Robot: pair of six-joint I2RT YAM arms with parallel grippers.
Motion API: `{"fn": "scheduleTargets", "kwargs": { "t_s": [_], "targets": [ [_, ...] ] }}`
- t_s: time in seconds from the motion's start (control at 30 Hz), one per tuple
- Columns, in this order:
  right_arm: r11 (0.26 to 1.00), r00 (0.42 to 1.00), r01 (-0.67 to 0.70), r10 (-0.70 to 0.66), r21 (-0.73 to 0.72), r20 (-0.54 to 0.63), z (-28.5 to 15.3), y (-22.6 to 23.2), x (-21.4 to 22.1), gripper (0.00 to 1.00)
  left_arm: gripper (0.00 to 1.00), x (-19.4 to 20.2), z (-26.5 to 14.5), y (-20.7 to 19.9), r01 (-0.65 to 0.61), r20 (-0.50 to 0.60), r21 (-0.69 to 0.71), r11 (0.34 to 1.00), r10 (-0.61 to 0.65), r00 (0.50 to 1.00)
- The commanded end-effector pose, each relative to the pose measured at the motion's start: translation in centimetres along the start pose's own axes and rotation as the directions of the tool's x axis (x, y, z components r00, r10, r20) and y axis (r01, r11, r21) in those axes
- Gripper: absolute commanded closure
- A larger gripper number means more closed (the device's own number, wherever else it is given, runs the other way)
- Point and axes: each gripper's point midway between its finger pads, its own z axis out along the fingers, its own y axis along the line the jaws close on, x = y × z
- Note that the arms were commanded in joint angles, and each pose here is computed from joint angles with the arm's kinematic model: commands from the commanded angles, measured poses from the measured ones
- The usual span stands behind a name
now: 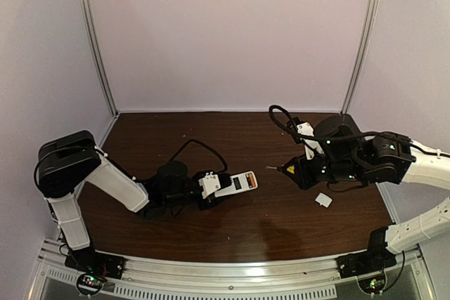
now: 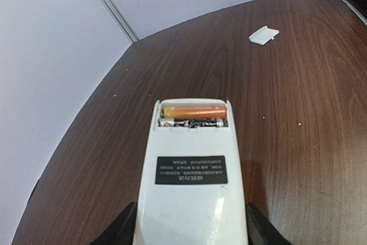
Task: Unload the batteries from the remote control
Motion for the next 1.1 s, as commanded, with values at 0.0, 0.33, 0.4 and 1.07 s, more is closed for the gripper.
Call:
{"fn": "scheduleTargets", "kwargs": {
  "t_s": [0.0,0.33,0.4,1.07],
  "targets": [
    [1.000,0.999,0.004,-0.005,-0.027,-0.038,0.3,0.9,0.4,1.00,1.00,-1.4,0.0,-0.8,-0.061,0.074,0.046,0.997,0.058,0.996],
    [0.998,0.987,0.020,-0.028,-0.052,-0.157,1.6,2.3,1.8,1.00,1.00,-1.5,-2.2,-2.0,-0.161,0.131,0.053,0.985,0.153,0.979],
    [0.999,0.985,0.007,-0.014,-0.041,-0.174,1.9,2.3,2.1,1.00,1.00,-1.5,-2.4,-1.8,-0.167,0.134,0.037,0.985,0.160,0.978],
    [0.995,0.973,-0.099,0.096,-0.001,-0.211,6.2,3.9,2.7,1.00,1.00,-1.7,-3.6,-0.6,-0.263,0.122,-0.118,0.958,0.277,0.953]
  ]
}}
